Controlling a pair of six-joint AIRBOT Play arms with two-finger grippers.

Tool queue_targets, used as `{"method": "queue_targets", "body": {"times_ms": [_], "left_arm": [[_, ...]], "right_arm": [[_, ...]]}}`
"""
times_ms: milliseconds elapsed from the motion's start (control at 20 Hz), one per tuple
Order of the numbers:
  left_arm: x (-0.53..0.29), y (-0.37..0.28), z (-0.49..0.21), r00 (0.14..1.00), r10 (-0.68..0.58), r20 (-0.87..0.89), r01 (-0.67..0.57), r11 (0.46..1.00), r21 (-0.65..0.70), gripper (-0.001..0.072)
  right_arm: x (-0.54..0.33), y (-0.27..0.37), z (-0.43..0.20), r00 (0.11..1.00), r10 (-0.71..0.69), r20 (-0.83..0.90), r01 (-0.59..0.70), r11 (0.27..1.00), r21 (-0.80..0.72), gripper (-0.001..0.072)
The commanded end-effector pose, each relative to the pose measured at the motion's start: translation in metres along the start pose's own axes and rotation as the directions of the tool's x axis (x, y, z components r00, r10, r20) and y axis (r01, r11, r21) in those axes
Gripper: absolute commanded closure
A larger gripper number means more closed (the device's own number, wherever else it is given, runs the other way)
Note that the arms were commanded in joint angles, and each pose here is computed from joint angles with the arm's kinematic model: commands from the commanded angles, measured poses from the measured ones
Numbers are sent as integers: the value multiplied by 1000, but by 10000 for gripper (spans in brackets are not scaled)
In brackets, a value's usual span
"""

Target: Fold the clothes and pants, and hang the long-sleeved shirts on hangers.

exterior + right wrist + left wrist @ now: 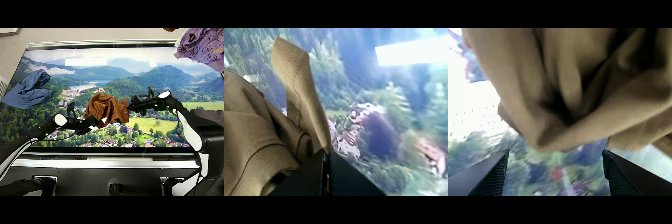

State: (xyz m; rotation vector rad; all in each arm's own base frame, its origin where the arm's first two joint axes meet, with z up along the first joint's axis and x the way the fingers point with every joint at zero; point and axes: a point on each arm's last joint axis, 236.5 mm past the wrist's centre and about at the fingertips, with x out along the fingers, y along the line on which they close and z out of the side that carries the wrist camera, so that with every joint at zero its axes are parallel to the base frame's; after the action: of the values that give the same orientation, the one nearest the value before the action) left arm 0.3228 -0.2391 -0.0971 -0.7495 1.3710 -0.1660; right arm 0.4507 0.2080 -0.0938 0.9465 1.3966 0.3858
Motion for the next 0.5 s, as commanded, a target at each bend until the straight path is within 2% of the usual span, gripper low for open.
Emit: {"method": "queue_targets", "body": {"times_ms": [0,300,400,450], "left_arm": [[4,-2,9,999,-14,35,15,1000,-22,58],[19,-3,-3,1000,-28,-9,28,998,-57,61],[23,-7,-5,999,-40,-17,39,998,-58,112],[25,-8,-6,999,-40,-20,39,998,-53,112]], "right_arm": [[0,1,-3,1000,0,-11,0,1000,-4,679],[0,0,-5,1000,-2,-23,2,1000,-6,679],[0,0,-7,1000,-1,-28,1,1000,-6,679],[0,0,-8,999,-1,-32,1,1000,-6,679]]}}
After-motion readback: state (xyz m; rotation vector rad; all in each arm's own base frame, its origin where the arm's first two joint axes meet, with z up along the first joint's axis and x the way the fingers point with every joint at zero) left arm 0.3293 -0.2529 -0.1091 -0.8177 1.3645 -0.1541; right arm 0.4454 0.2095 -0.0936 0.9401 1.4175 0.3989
